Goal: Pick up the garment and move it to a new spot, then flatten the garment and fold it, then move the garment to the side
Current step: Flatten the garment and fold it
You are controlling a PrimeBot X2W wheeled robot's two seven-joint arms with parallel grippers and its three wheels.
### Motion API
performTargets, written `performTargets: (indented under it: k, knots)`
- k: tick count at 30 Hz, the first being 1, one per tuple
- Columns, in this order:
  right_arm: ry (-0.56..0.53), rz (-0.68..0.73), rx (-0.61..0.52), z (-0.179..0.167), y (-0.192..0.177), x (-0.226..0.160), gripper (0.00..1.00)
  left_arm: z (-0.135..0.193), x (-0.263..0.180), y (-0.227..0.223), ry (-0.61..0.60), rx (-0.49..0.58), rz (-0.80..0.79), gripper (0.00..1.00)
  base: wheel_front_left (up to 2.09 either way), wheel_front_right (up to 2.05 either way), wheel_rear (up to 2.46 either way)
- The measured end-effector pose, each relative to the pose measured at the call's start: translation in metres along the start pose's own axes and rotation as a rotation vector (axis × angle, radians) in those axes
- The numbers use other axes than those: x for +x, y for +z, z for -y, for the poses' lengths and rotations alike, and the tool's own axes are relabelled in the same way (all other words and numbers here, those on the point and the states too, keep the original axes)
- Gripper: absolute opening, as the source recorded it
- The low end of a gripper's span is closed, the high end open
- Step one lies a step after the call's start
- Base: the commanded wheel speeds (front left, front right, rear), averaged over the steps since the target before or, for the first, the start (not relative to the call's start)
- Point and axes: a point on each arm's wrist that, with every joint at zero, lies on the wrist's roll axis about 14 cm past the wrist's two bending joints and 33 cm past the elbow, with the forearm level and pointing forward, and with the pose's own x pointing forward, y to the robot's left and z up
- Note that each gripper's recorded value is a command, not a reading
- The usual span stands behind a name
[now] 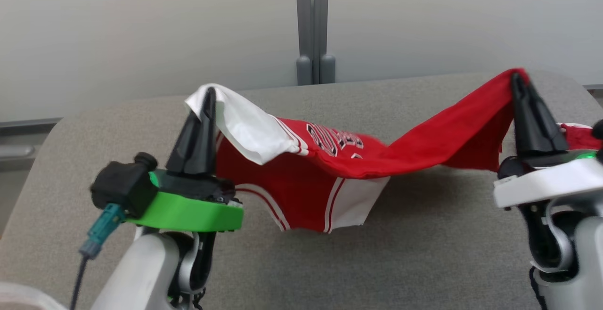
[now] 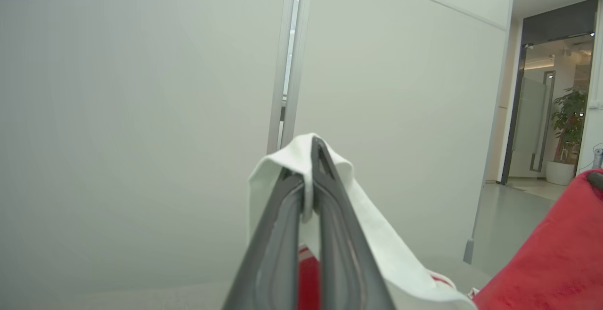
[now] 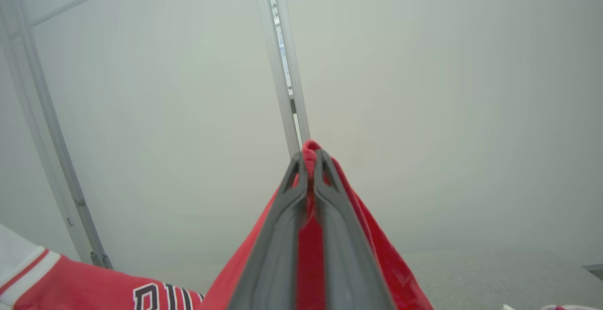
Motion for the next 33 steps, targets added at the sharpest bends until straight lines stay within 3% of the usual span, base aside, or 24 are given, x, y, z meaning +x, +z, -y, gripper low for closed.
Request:
performTargets:
  k: [7, 12, 15, 19, 25, 29, 33]
  knots:
    - [-0.016, 0.284, -0.03, 0.002, 0.125, -0.038, 0.0, 0.039, -0.004, 0.122, -0.133, 0.02, 0.284, 0.0, 0.0, 0.0, 0.0]
    - [-0.041, 0.394, -0.103, 0.004, 0.178, -0.071, 0.0, 0.069, -0.015, 0.178, -0.243, 0.065, 0.388, 0.0, 0.0, 0.0, 0.0]
    - [-0.041, 0.403, -0.114, 0.002, 0.19, -0.081, 0.0, 0.084, -0.019, 0.193, -0.297, 0.079, 0.398, 0.0, 0.0, 0.0, 0.0]
    - [-0.04, 0.316, -0.099, 0.004, 0.174, -0.076, 0.0, 0.088, -0.012, 0.189, -0.327, 0.102, 0.351, 0.0, 0.0, 0.0, 0.0]
    - [-0.026, 0.079, -0.034, 0.014, 0.104, -0.039, 0.0, 0.073, 0.024, 0.134, -0.326, 0.082, 0.161, 0.0, 0.0, 0.0, 0.0]
    - [0.002, -0.016, -0.022, 0.02, 0.065, 0.009, 0.0, 0.054, 0.067, 0.1, -0.327, 0.11, 0.058, 0.0, 0.0, 0.0, 0.0]
    - [-0.002, 0.012, -0.068, 0.029, 0.056, 0.08, 0.0, 0.029, 0.133, 0.092, -0.276, 0.106, 0.06, 0.0, 0.0, 0.0, 0.0]
